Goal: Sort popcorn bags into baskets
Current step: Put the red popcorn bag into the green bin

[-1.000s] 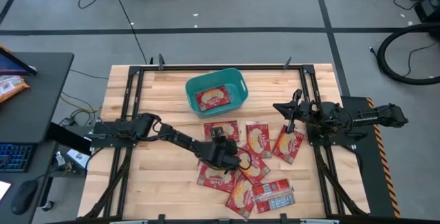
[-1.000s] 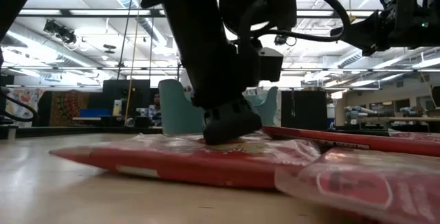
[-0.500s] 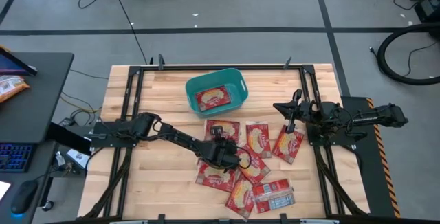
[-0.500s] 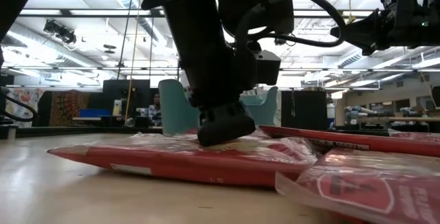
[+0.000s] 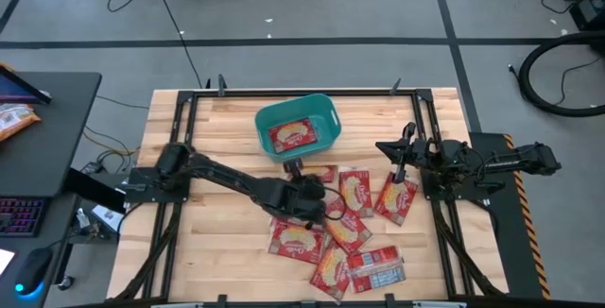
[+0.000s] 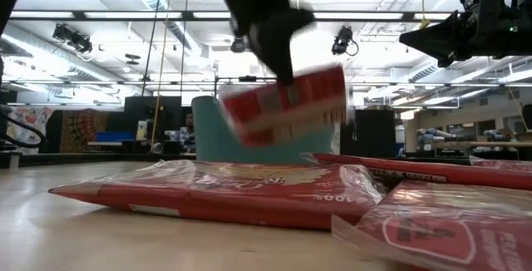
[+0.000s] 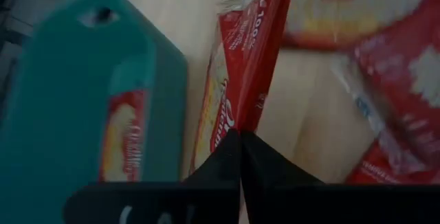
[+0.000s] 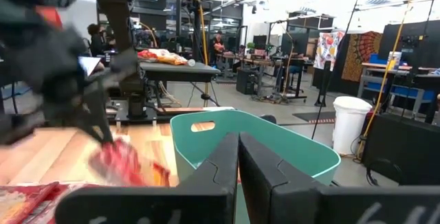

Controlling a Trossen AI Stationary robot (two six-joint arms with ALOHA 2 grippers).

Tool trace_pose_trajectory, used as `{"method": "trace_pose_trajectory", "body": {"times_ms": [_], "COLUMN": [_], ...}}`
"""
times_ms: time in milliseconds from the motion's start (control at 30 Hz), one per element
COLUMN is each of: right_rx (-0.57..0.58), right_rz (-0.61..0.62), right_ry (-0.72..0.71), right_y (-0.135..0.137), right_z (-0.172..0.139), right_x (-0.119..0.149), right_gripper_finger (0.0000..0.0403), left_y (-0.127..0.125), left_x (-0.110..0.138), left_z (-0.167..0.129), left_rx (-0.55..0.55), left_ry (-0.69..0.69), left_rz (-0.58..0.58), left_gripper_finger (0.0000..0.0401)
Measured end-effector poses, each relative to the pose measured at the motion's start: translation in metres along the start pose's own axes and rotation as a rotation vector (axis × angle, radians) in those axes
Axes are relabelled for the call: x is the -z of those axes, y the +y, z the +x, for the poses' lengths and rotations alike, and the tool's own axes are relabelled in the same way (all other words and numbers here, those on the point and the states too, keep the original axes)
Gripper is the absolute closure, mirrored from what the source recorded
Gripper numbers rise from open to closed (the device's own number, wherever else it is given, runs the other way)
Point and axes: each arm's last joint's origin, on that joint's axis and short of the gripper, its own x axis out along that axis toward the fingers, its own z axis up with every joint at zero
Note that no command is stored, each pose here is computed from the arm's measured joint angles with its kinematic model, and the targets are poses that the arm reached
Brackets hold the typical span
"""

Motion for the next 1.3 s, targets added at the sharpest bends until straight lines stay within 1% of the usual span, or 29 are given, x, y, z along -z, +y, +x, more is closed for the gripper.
{"method": "trace_pose_trajectory", "body": {"times_ms": [133, 200, 267, 400, 567, 667, 767, 900, 967, 1067, 1200, 1300], "right_rx": [0.000, 0.000, 0.000, 0.000, 0.000, 0.000, 0.000, 0.000, 0.000, 0.000, 0.000, 0.000], "right_rz": [0.000, 0.000, 0.000, 0.000, 0.000, 0.000, 0.000, 0.000, 0.000, 0.000, 0.000, 0.000], "right_ry": [0.000, 0.000, 0.000, 0.000, 0.000, 0.000, 0.000, 0.000, 0.000, 0.000, 0.000, 0.000], "right_y": [0.000, 0.000, 0.000, 0.000, 0.000, 0.000, 0.000, 0.000, 0.000, 0.000, 0.000, 0.000], "right_z": [0.000, 0.000, 0.000, 0.000, 0.000, 0.000, 0.000, 0.000, 0.000, 0.000, 0.000, 0.000], "right_x": [0.000, 0.000, 0.000, 0.000, 0.000, 0.000, 0.000, 0.000, 0.000, 0.000, 0.000, 0.000], "right_gripper_finger": [0.0383, 0.0383, 0.0383, 0.0383, 0.0383, 0.0383, 0.0383, 0.0383, 0.0383, 0.0383, 0.0383, 0.0383], "left_y": [0.023, 0.035, 0.047, 0.070, 0.100, 0.115, 0.125, 0.133, 0.135, 0.137, 0.131, 0.123], "left_x": [-0.010, -0.013, -0.015, -0.015, -0.010, -0.002, 0.009, 0.024, 0.029, 0.029, 0.026, 0.016], "left_z": [-0.017, -0.017, -0.013, 0.005, 0.036, 0.055, 0.075, 0.099, 0.106, 0.108, 0.102, 0.091], "left_rx": [-0.044, -0.076, -0.104, -0.140, -0.148, -0.170, -0.143, -0.121, -0.088, -0.071, -0.056, -0.038], "left_ry": [-0.056, -0.064, -0.045, 0.020, 0.100, 0.144, 0.171, 0.166, 0.164, 0.157, 0.146, 0.108], "left_rz": [-0.053, -0.071, -0.068, -0.052, -0.085, -0.092, -0.105, -0.117, -0.136, -0.162, -0.173, -0.173], "left_gripper_finger": [0.0400, 0.0400, 0.0400, 0.0400, 0.0400, 0.0401, 0.0401, 0.0399, 0.0388, 0.0350, 0.0295, 0.0269]}}
